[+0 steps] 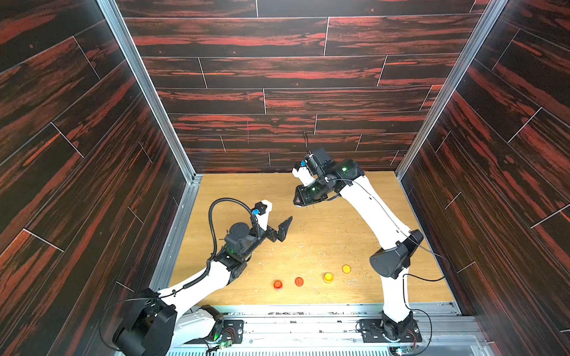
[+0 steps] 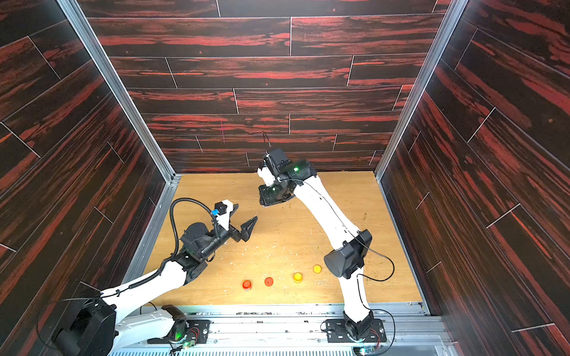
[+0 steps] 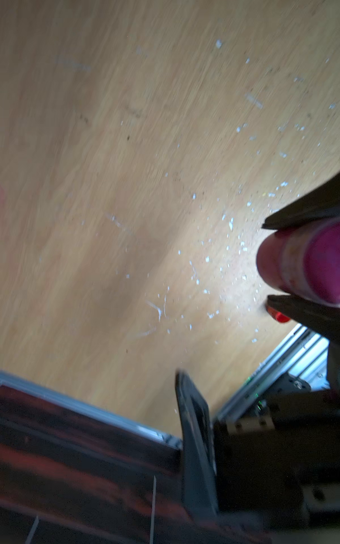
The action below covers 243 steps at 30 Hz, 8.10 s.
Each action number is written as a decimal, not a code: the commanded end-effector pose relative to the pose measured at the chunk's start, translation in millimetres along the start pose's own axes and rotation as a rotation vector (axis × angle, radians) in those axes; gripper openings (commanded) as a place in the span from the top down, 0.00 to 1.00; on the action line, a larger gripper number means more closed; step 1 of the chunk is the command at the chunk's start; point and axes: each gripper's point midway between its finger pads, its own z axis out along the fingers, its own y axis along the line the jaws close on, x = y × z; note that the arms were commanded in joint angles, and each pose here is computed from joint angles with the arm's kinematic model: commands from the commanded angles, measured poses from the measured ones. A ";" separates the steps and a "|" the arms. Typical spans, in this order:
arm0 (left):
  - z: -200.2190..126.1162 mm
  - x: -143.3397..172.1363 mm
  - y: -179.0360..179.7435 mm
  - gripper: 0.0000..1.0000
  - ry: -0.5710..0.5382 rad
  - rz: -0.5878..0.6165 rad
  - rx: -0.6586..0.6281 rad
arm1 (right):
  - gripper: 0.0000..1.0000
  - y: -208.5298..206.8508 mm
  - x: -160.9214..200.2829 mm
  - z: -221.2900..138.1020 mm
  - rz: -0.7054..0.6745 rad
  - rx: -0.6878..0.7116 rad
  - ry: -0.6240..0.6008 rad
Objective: Close the paint jar lid
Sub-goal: Place the paint jar at the center of the board, then pick up the paint jar from the center of the board.
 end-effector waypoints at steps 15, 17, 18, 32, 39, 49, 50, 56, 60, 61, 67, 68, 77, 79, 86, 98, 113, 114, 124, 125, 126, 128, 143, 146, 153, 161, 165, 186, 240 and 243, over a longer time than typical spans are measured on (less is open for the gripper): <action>-36.1 -10.5 28.9 0.00 0.108 -0.229 -0.211 | 0.72 -135.4 27.7 68.0 0.165 0.238 -0.018; -36.2 -9.4 26.1 0.00 0.111 -0.244 -0.196 | 0.72 -145.9 33.2 81.3 0.182 0.233 -0.013; -36.1 -7.7 25.4 0.00 0.118 -0.250 -0.192 | 0.72 -150.7 36.9 89.2 0.190 0.231 -0.005; -38.1 1.6 21.8 0.00 0.148 -0.276 -0.175 | 0.70 -200.4 63.3 164.9 0.233 0.299 0.097; -43.5 6.2 23.4 0.00 0.151 -0.263 -0.185 | 0.69 -209.5 71.7 183.6 0.248 0.319 0.132; -46.9 7.4 26.0 0.00 0.155 -0.254 -0.200 | 0.44 -203.1 76.5 183.8 0.257 0.283 0.137; -46.8 7.1 26.1 0.00 0.155 -0.256 -0.200 | 0.41 -200.2 73.7 179.6 0.256 0.273 0.123; -45.7 11.7 29.4 0.00 0.165 -0.284 -0.215 | 0.37 -183.1 51.0 145.3 0.238 0.224 0.027; -42.0 21.6 37.5 0.00 0.199 -0.346 -0.238 | 0.35 -166.9 43.4 113.4 0.207 0.179 -0.045; -40.2 24.4 40.3 0.00 0.214 -0.361 -0.246 | 0.35 -161.6 44.1 105.6 0.196 0.160 -0.057; -30.2 36.8 56.7 0.00 0.264 -0.420 -0.296 | 0.35 -105.2 77.4 73.2 0.055 -0.033 -0.119; -29.0 38.5 59.6 0.00 0.270 -0.427 -0.306 | 0.35 -91.4 84.3 70.0 0.016 -0.072 -0.130; -25.9 46.2 68.6 0.00 0.307 -0.445 -0.335 | 0.35 21.6 188.8 76.1 -0.316 -0.294 -0.111; -27.3 47.4 69.8 0.00 0.309 -0.442 -0.342 | 0.35 36.9 204.0 81.1 -0.372 -0.316 -0.113; -30.2 45.3 68.7 0.00 0.307 -0.435 -0.338 | 0.36 70.1 235.4 111.5 -0.503 -0.337 -0.055; -38.2 48.7 72.4 0.00 0.312 -0.412 -0.364 | 0.36 108.3 257.4 141.9 -0.636 -0.360 0.011; -44.1 48.0 75.9 0.00 0.309 -0.403 -0.386 | 0.38 117.1 266.1 166.9 -0.691 -0.310 0.069; -44.2 47.7 75.4 0.00 0.308 -0.404 -0.383 | 0.38 117.2 266.2 168.1 -0.692 -0.307 0.071; -47.3 48.0 75.9 0.00 0.314 -0.399 -0.390 | 0.42 117.3 265.6 179.0 -0.698 -0.283 0.091; -47.5 48.1 75.8 0.00 0.314 -0.399 -0.390 | 0.43 117.3 265.0 179.7 -0.695 -0.281 0.091; -47.8 48.2 76.1 0.00 0.313 -0.399 -0.392 | 0.44 117.2 265.0 180.6 -0.696 -0.279 0.092; -48.0 48.1 76.7 0.00 0.313 -0.398 -0.392 | 0.48 117.9 263.8 181.2 -0.697 -0.277 0.091; -49.2 45.0 79.5 0.00 0.306 -0.380 -0.401 | 0.68 114.5 246.9 176.9 -0.677 -0.220 0.050; -47.2 40.7 80.5 0.00 0.299 -0.379 -0.400 | 0.68 114.5 238.5 172.6 -0.667 -0.212 0.037; -41.4 24.7 75.7 0.00 0.258 -0.373 -0.358 | 0.69 92.2 205.2 154.6 -0.568 -0.163 -0.023; -29.8 -9.8 56.8 0.00 0.140 -0.344 -0.216 | 0.69 47.9 159.1 121.2 -0.447 -0.098 -0.077; -23.4 -31.3 48.3 0.00 0.035 -0.305 -0.140 | 0.68 24.6 133.7 101.8 -0.393 -0.072 -0.098; 16.9 -4.4 -12.5 0.03 -0.124 0.060 0.212 | 0.68 12.8 50.0 21.2 -0.283 -0.196 -0.134; 27.7 1.0 -43.3 0.62 -0.075 0.138 0.283 | 0.68 50.1 61.1 8.4 -0.205 -0.428 -0.050; 26.5 -2.6 -44.5 0.64 -0.084 0.139 0.286 | 0.68 49.5 62.2 10.3 -0.201 -0.428 -0.042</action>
